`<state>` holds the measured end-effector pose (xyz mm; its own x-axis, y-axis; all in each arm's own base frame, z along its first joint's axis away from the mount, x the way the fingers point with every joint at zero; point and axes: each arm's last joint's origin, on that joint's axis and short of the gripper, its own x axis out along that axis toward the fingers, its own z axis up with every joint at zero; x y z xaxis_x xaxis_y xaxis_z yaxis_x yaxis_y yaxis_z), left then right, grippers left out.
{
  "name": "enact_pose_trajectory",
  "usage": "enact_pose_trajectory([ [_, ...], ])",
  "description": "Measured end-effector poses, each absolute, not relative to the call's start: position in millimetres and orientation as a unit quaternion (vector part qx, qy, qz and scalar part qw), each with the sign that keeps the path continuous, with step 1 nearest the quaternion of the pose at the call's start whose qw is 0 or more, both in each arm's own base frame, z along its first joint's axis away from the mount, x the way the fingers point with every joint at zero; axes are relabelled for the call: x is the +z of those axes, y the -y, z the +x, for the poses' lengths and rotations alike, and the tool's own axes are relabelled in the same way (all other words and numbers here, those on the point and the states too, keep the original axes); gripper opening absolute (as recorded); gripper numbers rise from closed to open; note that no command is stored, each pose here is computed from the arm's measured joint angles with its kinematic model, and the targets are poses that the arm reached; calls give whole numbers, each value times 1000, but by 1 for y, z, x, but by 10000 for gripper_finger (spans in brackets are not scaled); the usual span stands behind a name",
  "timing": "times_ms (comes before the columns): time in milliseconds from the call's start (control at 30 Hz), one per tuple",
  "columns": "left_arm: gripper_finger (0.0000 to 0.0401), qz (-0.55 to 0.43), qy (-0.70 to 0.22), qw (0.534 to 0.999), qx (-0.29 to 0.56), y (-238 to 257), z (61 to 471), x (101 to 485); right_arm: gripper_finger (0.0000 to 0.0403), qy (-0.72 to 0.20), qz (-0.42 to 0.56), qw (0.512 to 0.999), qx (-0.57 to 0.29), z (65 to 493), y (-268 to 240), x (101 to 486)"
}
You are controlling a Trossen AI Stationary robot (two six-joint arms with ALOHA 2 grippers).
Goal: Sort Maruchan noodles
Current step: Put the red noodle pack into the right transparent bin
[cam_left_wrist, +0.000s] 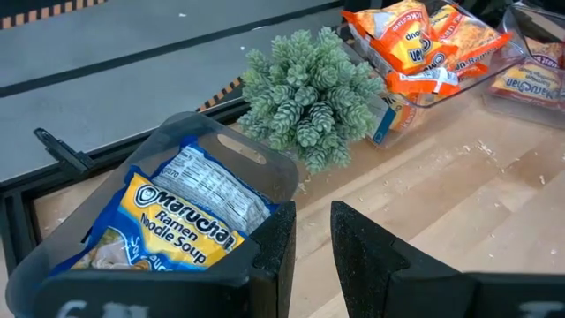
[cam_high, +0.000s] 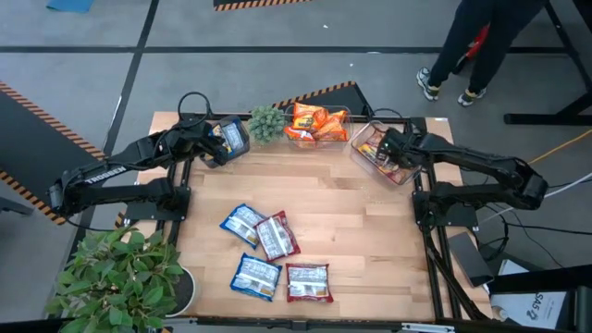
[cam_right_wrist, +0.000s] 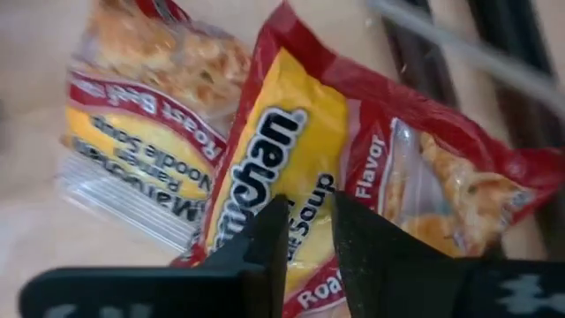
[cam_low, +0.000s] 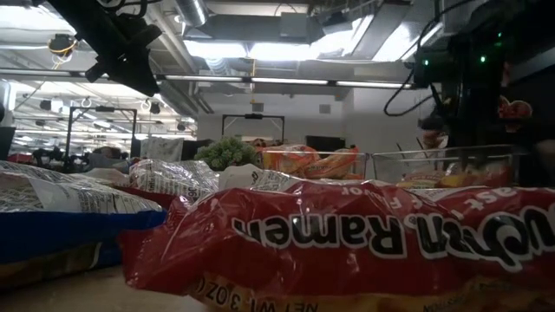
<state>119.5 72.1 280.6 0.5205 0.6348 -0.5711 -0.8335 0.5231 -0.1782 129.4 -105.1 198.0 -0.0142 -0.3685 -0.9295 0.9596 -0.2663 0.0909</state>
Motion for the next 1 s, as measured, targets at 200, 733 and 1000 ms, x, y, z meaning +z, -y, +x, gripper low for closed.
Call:
enact_pose_trajectory([
  [200,69,-222,-224,843,435,-72,119,281,57,-333,497,510,-618,136,107,181],
  [733,69,-223,-224,843,435,-72,119,281,25,-240,425,597,-637,170,138,234],
  [1000,69,-224,-223,843,436,-72,119,281,3,-319,381,574,-651,194,157,190],
])
